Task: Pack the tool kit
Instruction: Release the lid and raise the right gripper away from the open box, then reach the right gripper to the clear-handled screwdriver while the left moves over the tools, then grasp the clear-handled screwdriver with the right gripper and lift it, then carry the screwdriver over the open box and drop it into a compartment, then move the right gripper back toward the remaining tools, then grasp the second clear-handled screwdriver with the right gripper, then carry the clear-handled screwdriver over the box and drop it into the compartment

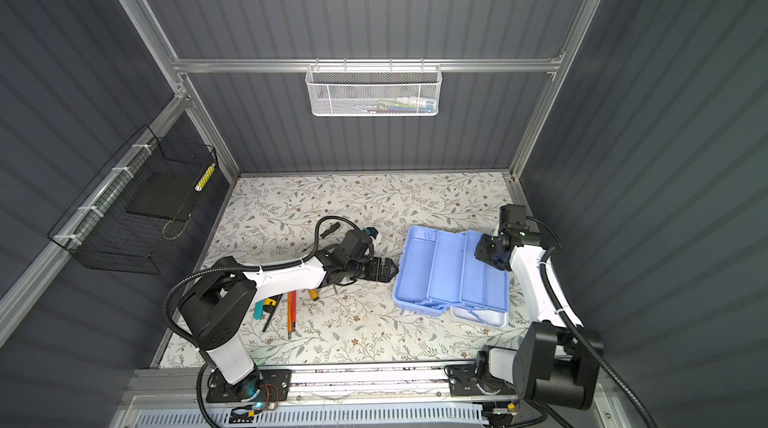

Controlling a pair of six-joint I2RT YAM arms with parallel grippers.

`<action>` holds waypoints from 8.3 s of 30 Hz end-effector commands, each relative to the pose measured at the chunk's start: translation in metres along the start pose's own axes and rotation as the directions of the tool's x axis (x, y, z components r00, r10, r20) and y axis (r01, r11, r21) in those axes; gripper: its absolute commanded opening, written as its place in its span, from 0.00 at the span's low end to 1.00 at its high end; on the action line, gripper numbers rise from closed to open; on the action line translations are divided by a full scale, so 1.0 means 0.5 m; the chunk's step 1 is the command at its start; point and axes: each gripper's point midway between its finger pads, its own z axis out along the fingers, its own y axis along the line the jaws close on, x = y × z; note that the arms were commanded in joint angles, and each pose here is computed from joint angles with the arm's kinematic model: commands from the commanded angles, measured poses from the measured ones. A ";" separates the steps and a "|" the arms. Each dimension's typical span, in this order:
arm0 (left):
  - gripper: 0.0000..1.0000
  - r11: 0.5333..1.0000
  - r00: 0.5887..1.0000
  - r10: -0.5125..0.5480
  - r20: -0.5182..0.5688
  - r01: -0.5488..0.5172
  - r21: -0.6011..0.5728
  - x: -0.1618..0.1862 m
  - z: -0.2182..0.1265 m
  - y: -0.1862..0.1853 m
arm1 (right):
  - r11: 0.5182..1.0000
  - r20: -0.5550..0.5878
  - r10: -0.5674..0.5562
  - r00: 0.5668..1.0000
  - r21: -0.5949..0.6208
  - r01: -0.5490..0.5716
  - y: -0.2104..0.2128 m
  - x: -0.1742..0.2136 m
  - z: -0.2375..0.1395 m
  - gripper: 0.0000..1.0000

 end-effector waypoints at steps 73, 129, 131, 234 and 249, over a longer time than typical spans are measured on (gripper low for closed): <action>1.00 0.602 0.863 0.015 0.504 0.395 -0.694 0.052 -0.545 0.470 | 0.074 -0.076 -0.996 0.046 -0.431 0.899 0.639 0.321 0.317 0.56; 0.99 0.587 0.883 -0.005 0.469 0.382 -0.714 0.046 -0.528 0.480 | 0.832 -0.068 -0.471 0.879 0.297 0.469 0.076 0.023 -0.105 0.00; 0.99 0.587 0.886 -0.007 0.464 0.380 -0.715 0.045 -0.526 0.481 | 0.833 -0.077 -0.467 0.881 0.295 0.468 0.071 0.032 -0.086 0.00; 0.99 0.571 0.833 0.009 0.554 0.451 -0.686 0.066 -0.572 0.476 | 0.634 0.146 -0.706 0.693 -0.303 0.711 0.714 0.185 -0.012 0.01; 0.99 0.557 0.845 -0.002 0.535 0.445 -0.701 0.064 -0.565 0.482 | 0.885 0.238 -0.465 0.853 0.094 0.456 0.237 -0.019 -0.173 0.00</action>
